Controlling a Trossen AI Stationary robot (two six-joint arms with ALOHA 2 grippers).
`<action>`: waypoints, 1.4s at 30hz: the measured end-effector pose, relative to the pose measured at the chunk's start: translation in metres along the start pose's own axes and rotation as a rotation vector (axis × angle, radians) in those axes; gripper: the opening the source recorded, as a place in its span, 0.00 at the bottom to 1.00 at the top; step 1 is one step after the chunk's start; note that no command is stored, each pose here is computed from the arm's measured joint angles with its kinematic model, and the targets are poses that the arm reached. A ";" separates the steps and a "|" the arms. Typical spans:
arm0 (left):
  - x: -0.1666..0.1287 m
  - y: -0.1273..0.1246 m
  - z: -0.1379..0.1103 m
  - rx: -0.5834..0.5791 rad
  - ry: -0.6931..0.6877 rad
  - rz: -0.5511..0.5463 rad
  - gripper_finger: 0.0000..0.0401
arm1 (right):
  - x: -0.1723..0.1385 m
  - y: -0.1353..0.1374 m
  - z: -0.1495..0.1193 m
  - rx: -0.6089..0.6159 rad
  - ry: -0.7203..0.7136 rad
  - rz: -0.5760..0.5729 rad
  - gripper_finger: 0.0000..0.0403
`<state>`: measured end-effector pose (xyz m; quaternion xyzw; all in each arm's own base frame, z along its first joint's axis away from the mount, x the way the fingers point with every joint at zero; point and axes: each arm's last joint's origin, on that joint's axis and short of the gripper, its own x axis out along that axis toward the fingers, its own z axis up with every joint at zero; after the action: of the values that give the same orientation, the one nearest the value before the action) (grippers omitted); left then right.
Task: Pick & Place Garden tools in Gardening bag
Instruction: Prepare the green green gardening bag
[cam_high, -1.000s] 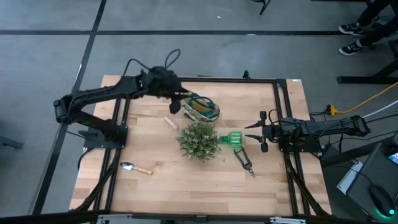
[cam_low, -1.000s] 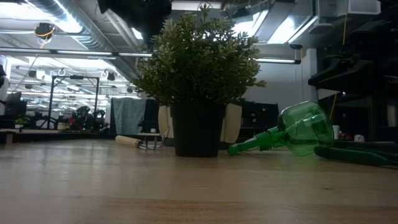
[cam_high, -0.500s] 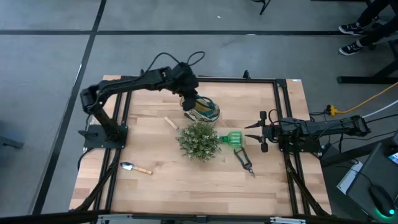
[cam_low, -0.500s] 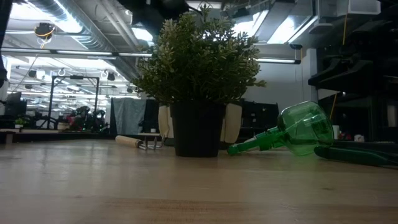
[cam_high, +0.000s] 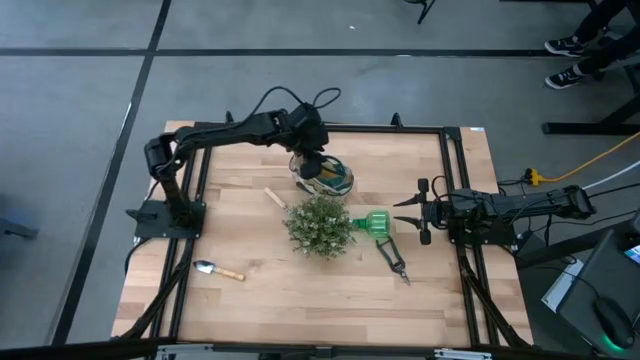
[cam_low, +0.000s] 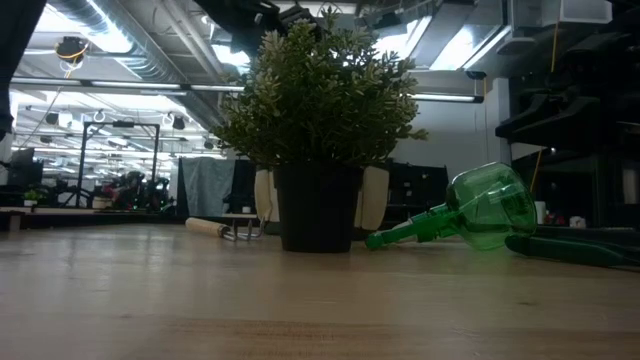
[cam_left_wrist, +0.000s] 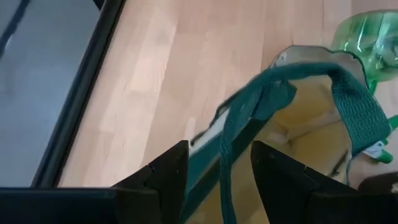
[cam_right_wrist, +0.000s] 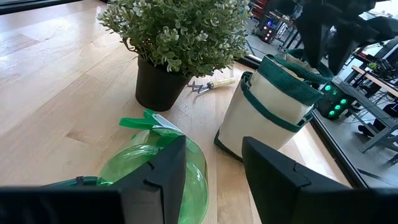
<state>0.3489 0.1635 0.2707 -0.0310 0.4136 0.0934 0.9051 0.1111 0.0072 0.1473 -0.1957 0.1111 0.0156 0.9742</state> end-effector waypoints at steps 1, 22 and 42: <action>0.001 0.000 0.001 0.005 -0.012 0.001 0.42 | 0.000 0.000 0.000 0.000 0.000 0.000 0.40; 0.011 -0.009 0.003 0.065 -0.021 -0.004 0.02 | 0.000 0.000 0.000 0.000 0.000 0.000 0.40; -0.053 -0.021 0.002 0.085 0.006 0.039 0.02 | 0.000 0.000 0.000 0.000 0.000 0.000 0.40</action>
<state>0.3207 0.1351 0.3121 0.0151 0.4205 0.0935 0.9023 0.1111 0.0072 0.1472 -0.1957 0.1113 0.0155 0.9742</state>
